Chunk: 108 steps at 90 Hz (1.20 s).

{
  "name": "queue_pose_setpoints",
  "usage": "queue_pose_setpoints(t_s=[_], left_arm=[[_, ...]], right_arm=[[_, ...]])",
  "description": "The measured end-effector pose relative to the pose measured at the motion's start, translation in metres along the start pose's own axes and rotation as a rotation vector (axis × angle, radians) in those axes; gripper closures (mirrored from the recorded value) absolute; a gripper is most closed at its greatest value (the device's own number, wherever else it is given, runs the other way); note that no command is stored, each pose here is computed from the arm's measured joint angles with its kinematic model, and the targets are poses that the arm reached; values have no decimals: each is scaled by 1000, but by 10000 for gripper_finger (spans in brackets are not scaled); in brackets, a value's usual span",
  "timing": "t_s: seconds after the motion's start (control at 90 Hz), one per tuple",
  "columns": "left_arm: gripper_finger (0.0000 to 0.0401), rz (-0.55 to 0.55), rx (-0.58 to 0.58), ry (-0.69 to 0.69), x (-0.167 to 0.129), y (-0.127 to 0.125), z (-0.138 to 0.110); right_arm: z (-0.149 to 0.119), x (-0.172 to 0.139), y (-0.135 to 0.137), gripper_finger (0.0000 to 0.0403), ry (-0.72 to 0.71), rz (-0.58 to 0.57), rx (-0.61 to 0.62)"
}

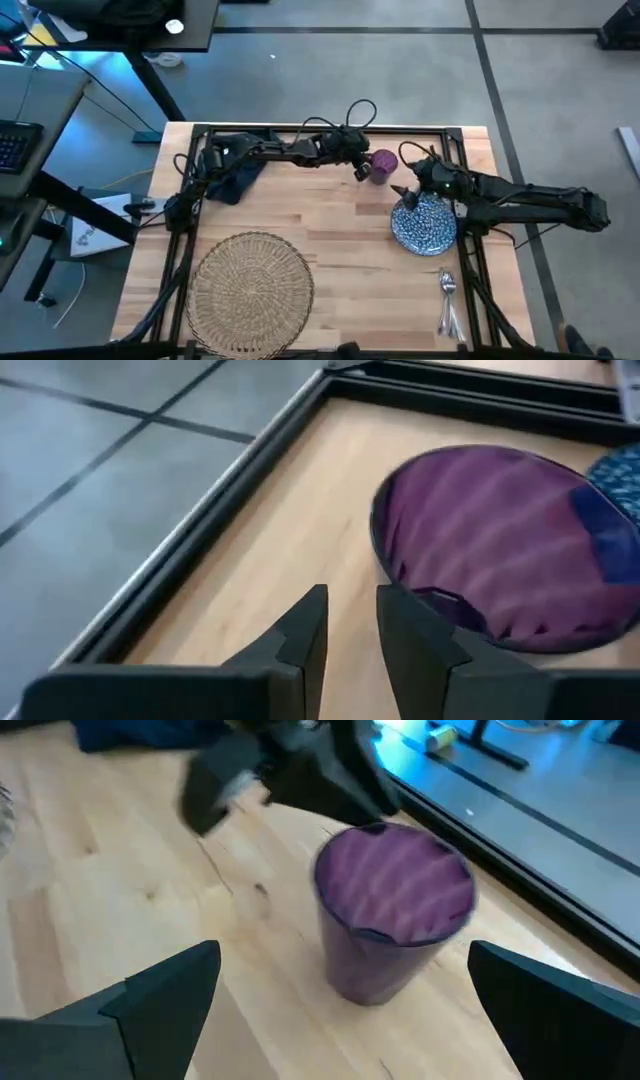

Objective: Set table place
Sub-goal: Move the purple cup to the top right of the table, then put the blue plate on the center of the table mat

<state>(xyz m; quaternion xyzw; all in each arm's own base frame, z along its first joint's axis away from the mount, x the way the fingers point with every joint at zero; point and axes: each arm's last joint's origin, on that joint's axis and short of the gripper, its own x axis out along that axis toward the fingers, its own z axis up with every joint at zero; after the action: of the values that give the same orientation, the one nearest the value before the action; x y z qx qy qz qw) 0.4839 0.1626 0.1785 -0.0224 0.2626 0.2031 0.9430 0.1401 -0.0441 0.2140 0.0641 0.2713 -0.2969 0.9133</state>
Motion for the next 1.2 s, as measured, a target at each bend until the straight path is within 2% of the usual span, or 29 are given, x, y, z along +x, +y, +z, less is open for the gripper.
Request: queue_pose_setpoints(t_s=[0.167,0.378,0.533,0.622,0.833,1.044,1.2], left_arm=[[332,-57,14,1,4,-15,-6],[332,-33,92,37,-11,-22,3],[332,-28,132,91,-48,-15,27],[332,-43,161,163,-71,-14,34],[332,-85,214,314,-127,-23,45],[332,-143,218,420,-179,-36,33],[332,-182,220,507,-211,-49,6]], right_arm=[[0,-2,-1,6,22,-6,-23],[-8,-2,-2,6,105,-22,9],[-13,-3,-3,6,160,-13,92],[-17,-3,-3,6,207,-11,151],[-27,1,3,6,370,80,263],[-38,9,23,6,519,131,232],[-44,11,40,6,591,147,199]])
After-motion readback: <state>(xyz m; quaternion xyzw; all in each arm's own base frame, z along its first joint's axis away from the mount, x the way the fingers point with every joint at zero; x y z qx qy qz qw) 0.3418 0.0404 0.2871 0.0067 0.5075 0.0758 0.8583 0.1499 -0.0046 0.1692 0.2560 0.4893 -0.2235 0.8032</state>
